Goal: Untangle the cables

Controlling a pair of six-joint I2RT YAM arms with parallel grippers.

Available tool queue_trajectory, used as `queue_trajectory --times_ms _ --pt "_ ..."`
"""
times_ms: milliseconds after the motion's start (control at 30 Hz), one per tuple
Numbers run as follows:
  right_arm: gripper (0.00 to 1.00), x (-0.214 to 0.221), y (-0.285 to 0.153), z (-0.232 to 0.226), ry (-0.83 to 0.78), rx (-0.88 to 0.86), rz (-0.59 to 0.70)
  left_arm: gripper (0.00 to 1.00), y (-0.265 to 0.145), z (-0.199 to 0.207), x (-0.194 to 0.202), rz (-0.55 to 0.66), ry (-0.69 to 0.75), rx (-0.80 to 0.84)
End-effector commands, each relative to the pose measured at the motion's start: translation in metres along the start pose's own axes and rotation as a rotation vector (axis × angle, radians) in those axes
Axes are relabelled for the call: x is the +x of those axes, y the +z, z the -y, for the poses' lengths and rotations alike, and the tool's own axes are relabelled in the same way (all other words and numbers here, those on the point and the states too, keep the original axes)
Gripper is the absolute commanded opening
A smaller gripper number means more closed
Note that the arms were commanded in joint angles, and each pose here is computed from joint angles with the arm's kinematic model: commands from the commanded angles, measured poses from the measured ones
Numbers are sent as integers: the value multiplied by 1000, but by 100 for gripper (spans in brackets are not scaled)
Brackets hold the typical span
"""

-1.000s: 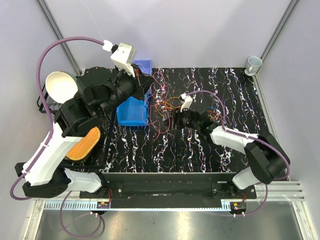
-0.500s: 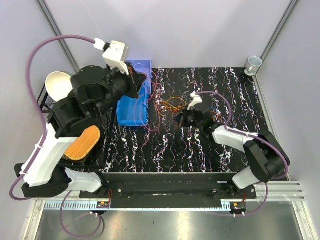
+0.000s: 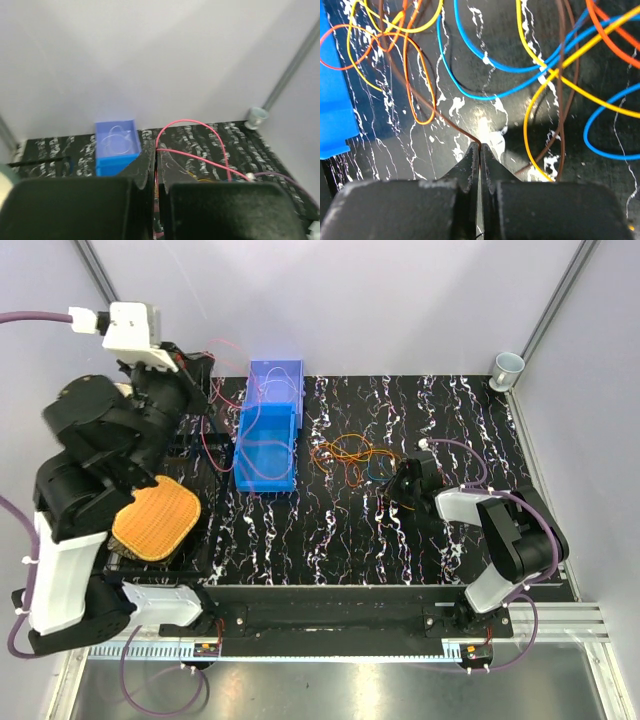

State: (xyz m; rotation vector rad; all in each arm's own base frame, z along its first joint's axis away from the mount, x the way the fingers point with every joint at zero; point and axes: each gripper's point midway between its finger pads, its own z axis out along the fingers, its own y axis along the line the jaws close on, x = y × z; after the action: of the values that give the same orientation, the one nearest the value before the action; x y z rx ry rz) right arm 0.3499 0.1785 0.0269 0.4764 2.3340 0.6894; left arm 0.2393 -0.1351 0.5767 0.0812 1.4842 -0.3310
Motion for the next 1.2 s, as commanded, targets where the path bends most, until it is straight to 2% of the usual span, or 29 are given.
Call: queue_trajectory --times_ms 0,400,833,1000,1167 --pt "0 -15 -12 -21 8 -40 30 0 34 -17 30 -49 59 -128" --pt "0 -12 -44 -27 -13 -66 24 0 110 -61 78 -129 15 -235" --pt "0 -6 -49 -27 -27 -84 7 0 178 -86 108 -172 -1 -318" --pt "0 -4 -49 -29 -33 -95 -5 0 194 -101 145 -217 -2 -381" --pt "0 -2 -49 -29 -37 -101 -16 0 201 -118 208 -318 -22 -413"
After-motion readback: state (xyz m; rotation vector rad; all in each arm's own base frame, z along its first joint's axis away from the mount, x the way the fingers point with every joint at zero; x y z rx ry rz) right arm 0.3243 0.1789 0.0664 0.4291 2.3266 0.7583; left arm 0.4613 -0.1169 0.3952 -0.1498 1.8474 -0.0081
